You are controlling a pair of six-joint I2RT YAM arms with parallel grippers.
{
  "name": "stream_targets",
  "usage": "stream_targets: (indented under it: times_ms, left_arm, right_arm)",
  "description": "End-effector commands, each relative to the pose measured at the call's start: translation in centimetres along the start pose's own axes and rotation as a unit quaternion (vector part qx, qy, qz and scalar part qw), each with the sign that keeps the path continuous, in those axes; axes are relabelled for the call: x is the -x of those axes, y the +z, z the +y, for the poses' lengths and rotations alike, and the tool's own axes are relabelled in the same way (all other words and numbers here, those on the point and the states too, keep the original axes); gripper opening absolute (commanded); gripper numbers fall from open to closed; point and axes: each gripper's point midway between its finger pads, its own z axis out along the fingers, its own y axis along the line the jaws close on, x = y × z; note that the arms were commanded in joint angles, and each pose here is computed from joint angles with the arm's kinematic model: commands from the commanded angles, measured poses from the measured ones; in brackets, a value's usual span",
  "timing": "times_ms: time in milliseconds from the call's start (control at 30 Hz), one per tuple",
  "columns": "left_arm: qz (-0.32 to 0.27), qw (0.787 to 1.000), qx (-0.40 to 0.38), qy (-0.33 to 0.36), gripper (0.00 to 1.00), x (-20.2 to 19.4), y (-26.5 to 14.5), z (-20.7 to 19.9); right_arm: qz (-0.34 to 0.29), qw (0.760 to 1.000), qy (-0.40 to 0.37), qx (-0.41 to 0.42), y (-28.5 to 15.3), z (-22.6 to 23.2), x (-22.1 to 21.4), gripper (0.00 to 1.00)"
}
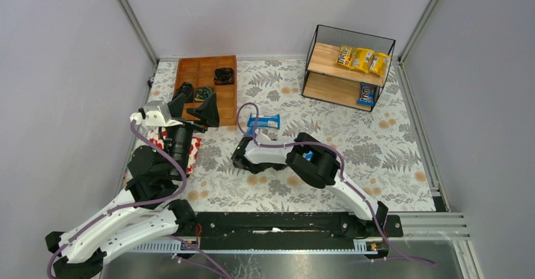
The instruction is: Place and organize the candy bags onto the shelf
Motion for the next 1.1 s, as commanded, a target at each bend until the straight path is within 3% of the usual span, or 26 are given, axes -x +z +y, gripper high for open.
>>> stream_targets:
  times_ms: [0, 200, 467, 633, 1067]
  left_arm:
    - [-0.007, 1.0, -0.008, -0.017, 0.99, 0.5, 0.0, -0.4]
    - [-0.004, 0.999, -0.014, -0.028, 0.99, 0.5, -0.1, -0.7]
    - [-0.004, 0.999, -0.018, -0.032, 0.99, 0.8, -0.1, -0.8]
    - [-0.002, 0.999, -0.021, -0.034, 0.99, 0.7, -0.1, -1.0]
    - [-0.001, 0.999, -0.029, -0.042, 0.99, 0.6, -0.3, -1.2]
  right_arm:
    - [-0.041, 0.998, 0.041, -0.018, -1.3, -4.4, 0.5, 0.23]
    - [-0.107, 0.992, 0.002, 0.06, -1.4, -6.1, -0.4, 0.21]
    - [-0.171, 0.964, 0.005, 0.201, -2.9, -6.5, -0.3, 0.16]
    - [-0.194, 0.958, -0.008, 0.212, -3.1, -8.6, -0.4, 0.14]
    - [-0.268, 0.93, -0.154, 0.198, 1.1, -12.7, 1.0, 0.12]
